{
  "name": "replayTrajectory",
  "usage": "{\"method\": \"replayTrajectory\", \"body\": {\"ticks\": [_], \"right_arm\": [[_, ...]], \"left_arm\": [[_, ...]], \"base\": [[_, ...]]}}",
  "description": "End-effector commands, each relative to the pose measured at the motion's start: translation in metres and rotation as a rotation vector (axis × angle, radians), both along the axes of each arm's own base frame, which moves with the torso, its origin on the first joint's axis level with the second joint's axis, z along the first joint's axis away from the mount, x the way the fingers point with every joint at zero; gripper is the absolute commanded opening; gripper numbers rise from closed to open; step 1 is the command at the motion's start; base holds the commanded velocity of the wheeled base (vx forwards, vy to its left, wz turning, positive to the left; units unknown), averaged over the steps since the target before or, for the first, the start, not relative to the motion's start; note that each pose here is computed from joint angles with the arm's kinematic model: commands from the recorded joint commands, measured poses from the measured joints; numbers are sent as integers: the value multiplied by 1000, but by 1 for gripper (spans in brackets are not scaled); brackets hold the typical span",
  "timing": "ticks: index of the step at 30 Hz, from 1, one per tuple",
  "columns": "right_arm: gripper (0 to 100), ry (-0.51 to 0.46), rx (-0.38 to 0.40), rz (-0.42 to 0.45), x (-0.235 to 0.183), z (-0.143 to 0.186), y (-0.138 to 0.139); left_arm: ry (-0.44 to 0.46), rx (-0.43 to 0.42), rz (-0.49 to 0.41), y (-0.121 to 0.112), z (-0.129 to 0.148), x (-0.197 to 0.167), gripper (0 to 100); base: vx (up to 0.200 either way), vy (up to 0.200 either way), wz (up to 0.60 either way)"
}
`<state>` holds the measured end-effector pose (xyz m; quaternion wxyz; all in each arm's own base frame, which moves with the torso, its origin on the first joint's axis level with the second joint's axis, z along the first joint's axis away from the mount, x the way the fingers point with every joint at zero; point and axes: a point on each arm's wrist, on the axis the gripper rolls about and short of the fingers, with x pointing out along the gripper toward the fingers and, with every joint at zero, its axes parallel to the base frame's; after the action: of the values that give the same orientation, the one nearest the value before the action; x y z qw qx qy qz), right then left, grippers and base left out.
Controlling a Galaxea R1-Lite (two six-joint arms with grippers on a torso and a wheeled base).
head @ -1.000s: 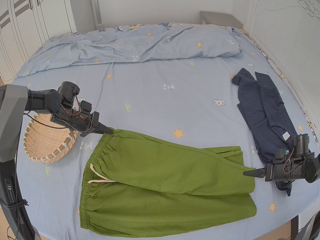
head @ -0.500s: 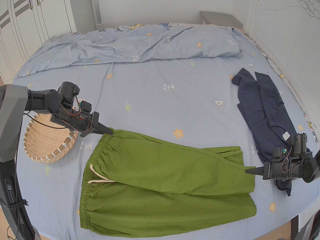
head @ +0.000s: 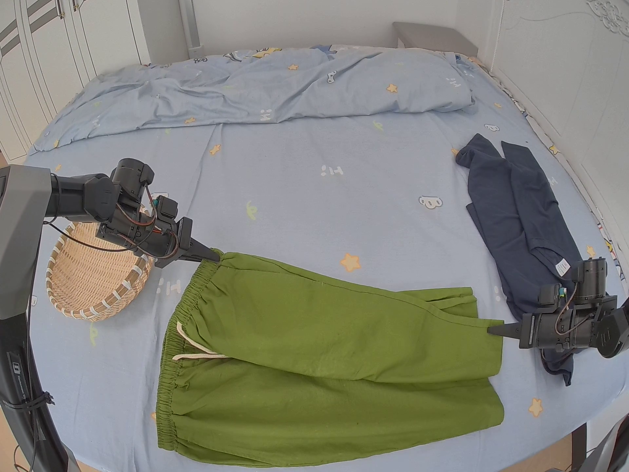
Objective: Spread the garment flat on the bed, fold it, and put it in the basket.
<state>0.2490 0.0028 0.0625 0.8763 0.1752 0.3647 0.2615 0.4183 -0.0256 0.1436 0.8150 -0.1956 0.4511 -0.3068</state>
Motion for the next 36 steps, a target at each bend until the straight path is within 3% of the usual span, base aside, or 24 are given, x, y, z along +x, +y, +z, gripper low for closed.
{"method": "replayTrajectory", "body": {"ticks": [1,6,16,24,36], "right_arm": [[0,-92,29,-9,0,32,4],[0,-202,36,23,2,71,15],[0,-284,35,51,47,141,27],[0,-299,-8,3,89,149,37],[0,-347,-33,-33,147,146,45]], "left_arm": [[-27,-3,0,0,13,-6,0],[-52,-5,2,2,21,-11,0],[-97,-9,44,20,38,-17,0],[-166,-2,104,45,45,-14,0],[-220,2,125,54,44,-8,0]], "base": [[0,0,0],[0,0,0],[0,0,0],[0,0,0],[0,0,0]]}}
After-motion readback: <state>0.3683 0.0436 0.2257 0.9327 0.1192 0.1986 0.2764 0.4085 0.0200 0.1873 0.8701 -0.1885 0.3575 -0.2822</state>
